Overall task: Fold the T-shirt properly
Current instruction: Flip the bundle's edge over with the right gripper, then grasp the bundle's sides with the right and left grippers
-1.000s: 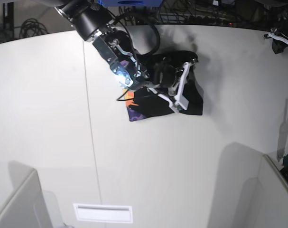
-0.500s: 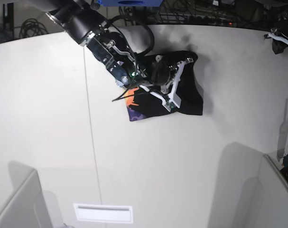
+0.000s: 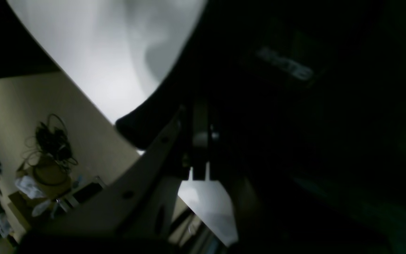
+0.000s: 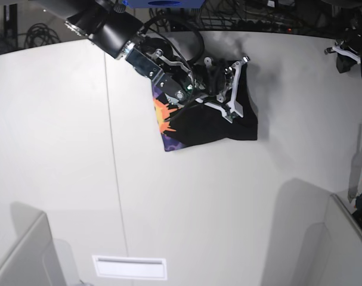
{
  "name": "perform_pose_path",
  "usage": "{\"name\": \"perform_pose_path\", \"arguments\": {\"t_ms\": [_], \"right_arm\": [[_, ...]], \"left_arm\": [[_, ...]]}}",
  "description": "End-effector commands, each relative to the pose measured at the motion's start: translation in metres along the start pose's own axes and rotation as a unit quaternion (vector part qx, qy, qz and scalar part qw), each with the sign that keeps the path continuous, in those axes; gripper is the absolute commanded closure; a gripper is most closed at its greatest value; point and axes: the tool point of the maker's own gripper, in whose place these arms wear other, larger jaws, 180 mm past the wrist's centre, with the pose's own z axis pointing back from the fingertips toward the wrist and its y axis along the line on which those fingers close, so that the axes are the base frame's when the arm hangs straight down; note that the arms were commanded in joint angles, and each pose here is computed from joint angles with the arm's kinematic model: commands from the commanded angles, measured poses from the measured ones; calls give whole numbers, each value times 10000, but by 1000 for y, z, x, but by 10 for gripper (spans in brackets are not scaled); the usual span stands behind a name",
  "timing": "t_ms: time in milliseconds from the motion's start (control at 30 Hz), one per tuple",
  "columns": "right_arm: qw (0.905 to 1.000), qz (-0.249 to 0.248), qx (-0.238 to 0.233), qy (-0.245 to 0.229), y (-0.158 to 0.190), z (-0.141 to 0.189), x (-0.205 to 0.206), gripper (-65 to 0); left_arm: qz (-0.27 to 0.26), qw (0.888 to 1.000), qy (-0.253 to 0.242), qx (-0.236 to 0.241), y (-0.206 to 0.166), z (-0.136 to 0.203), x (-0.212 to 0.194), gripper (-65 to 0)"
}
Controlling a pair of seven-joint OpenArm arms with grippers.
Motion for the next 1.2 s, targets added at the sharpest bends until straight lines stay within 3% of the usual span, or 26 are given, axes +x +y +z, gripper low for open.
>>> {"name": "perform_pose_path", "arguments": {"t_ms": [0, 167, 267, 433, 500, 600, 667, 867, 1033, 1167], "right_arm": [[9996, 110, 189, -205, 15, 6, 17, 0], [9977, 280, 269, -561, 22, 28, 30, 0], [9927, 378, 403, -1073, 30, 63, 45, 0], [9813, -214, 355, -1879, 6, 125, 59, 0], [9792, -351, 131, -1994, -17, 134, 56, 0], [9709, -640, -90, -2306, -51, 144, 50, 0], [9627, -785, -223, -2580, -70, 152, 46, 0], [9429, -1059, -715, -3077, -114, 171, 29, 0], [9385, -1265, -911, -3082, -130, 176, 16, 0], [9373, -1323, -993, -3069, -137, 178, 11, 0]], "left_arm": [[-123, 9998, -161, -64, -3, 3, 11, 0], [-328, 9987, -124, -379, -29, -5, 13, 0], [-543, 9964, -280, -591, -54, -2, 22, 0], [-278, 9883, -740, -1302, -92, 11, 41, 0], [-120, 9835, -624, -1694, -105, 11, 38, -148], [71, 9736, -586, -2203, -127, 6, 44, -481], [153, 9684, -568, -2423, -139, -1, 45, -642], [306, 9539, -391, -2959, -187, -26, 39, -650], [306, 9468, -34, -3205, -224, -47, 19, -643], [501, 9498, 335, -3069, -230, -67, 1, -596]]}}
